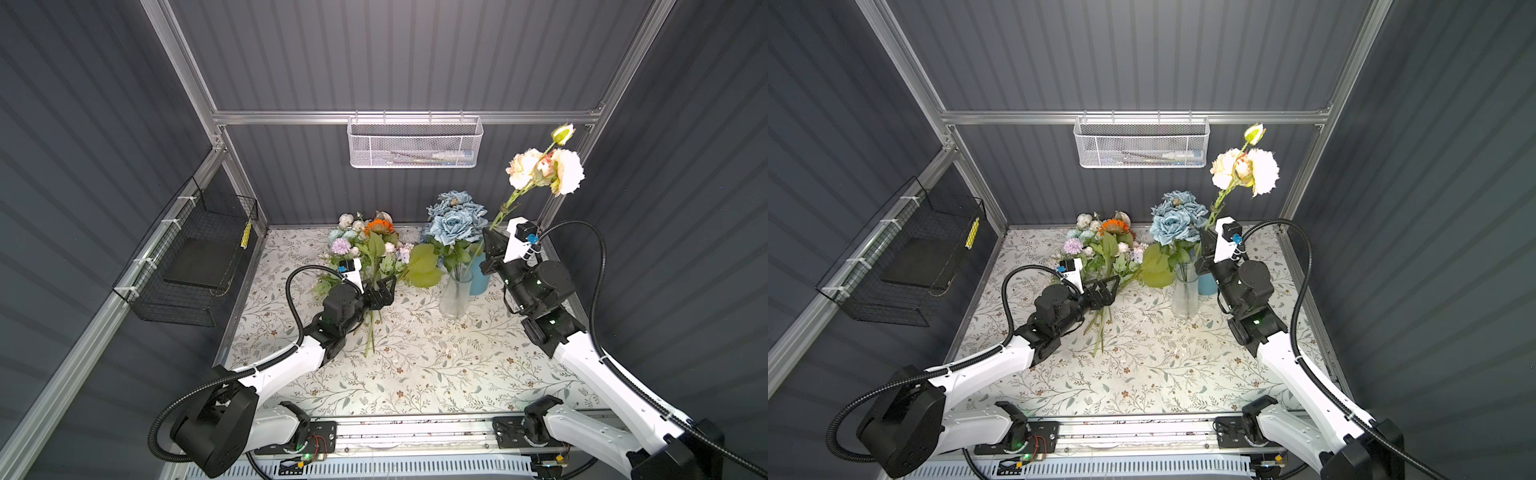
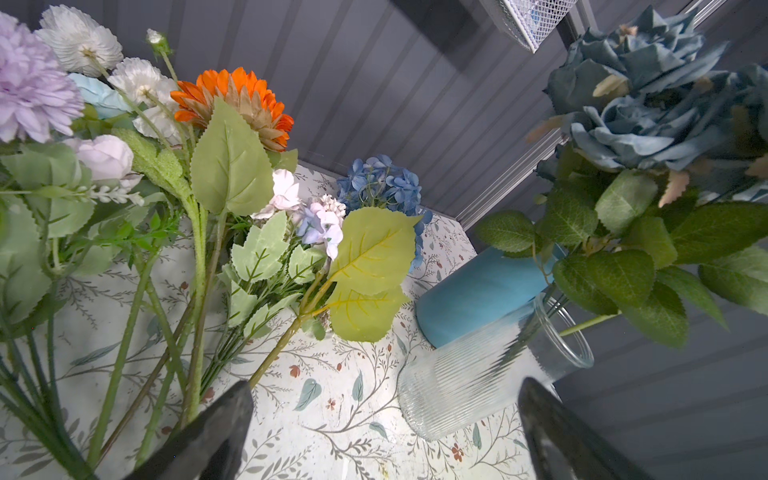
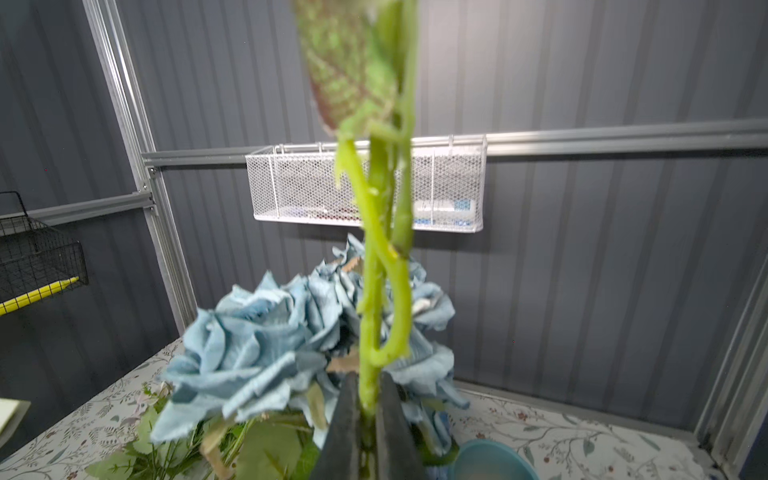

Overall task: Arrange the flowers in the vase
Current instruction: 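Carry the cream rose with the right gripper toward the vase while the left gripper withdraws, then lower the cream rose stem into the clear glass vase with the right gripper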

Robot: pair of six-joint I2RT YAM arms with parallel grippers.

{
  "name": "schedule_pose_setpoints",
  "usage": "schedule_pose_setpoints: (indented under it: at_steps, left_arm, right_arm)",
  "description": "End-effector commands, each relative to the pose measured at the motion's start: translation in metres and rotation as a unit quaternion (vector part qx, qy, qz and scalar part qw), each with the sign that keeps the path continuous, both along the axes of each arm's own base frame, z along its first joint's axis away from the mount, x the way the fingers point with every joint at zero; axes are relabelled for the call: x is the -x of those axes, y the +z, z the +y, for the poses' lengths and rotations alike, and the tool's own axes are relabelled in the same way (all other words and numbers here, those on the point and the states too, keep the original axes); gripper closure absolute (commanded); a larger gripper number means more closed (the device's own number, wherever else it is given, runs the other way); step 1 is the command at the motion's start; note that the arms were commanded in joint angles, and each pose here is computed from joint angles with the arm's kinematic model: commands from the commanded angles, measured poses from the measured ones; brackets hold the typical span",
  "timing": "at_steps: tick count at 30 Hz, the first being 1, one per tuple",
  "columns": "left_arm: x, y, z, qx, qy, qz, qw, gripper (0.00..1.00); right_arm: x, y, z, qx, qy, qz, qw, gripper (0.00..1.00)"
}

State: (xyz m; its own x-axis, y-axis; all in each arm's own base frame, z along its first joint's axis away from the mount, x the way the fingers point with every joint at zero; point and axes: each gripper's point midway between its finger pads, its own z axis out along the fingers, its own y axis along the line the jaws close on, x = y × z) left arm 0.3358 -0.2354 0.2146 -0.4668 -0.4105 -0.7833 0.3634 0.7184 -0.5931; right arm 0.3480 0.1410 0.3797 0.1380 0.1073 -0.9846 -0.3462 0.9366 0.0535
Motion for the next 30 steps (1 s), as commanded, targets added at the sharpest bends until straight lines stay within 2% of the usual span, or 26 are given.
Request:
schedule_pose_setpoints:
  at_steps: [1,8,18,24,27,30]
  left_arm:
    - [0.0,-0.001,0.002,0.004,0.004,0.003,1.0,0.0]
    - [-0.002,-0.001,0.0,0.005,0.002,0.006,1.0,0.01]
    - [-0.004,-0.002,-0.003,0.007,-0.001,0.009,1.0,0.0]
    - [-0.004,0.0,-0.003,0.003,-0.001,0.008,1.0,0.01]
    - [-0.003,0.001,0.001,-0.01,0.004,0.007,1.0,0.01]
    - [-0.002,0.002,0.006,-0.029,0.012,0.007,0.999,0.01]
  right_arm:
    - [0.0,-0.004,-0.002,-0.038,0.001,-0.018,0.999,1.0]
    - [-0.011,-0.071,-0.004,-0.042,-0.015,0.052,0.998,1.0]
    - [-0.005,-0.126,-0.005,-0.01,-0.015,0.142,0.99,0.99]
    - [0.003,-0.145,-0.015,0.015,-0.035,0.182,0.983,0.87]
    - [0.007,-0.148,-0.017,0.024,-0.035,0.192,0.98,0.76]
    - [0.012,-0.149,-0.018,0.031,-0.034,0.201,0.978,0.58]
